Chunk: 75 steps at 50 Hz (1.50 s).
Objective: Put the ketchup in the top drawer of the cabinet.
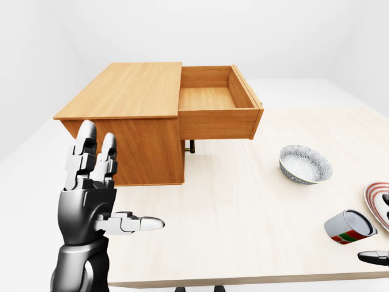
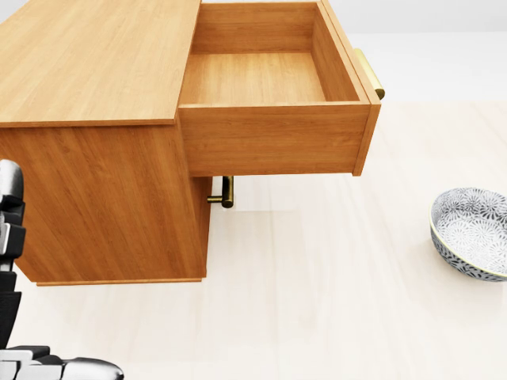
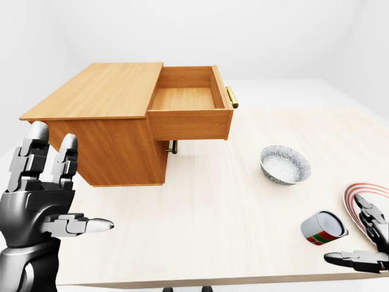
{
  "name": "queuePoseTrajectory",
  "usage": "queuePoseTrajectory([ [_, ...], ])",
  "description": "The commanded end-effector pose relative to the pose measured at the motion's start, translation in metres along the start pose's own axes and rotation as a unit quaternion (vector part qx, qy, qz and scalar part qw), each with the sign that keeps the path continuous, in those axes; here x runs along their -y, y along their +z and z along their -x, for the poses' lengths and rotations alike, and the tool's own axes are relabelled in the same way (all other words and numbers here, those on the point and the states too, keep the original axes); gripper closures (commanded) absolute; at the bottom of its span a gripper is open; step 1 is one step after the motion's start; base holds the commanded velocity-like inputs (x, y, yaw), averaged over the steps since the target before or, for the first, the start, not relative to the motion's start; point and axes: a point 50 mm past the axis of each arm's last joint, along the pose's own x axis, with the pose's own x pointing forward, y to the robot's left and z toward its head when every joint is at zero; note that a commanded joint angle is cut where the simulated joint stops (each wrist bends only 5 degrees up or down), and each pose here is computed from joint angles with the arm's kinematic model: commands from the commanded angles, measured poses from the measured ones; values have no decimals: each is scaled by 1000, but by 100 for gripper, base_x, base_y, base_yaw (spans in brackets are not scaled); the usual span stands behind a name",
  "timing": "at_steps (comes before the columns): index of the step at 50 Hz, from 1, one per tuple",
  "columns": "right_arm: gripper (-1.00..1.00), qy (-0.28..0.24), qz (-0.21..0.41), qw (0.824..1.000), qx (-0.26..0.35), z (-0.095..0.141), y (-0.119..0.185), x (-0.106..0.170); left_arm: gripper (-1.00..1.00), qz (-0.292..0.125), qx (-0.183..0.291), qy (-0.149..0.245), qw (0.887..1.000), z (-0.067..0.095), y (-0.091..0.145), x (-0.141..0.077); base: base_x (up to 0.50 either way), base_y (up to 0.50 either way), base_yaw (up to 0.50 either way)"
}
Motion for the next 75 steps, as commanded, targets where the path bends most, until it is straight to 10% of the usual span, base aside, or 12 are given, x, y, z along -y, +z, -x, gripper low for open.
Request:
queuePoseTrajectory([
  [1,-94,17,-16,1000,-17,-6,-9,-1,-100,0,-5,-1,1000,0,-2,1,0,0,0],
  [75,-94,78,-33,994,-63,-27,-25,-18,-100,1,-18,-2,1000,1,-8,3,0,0,0],
])
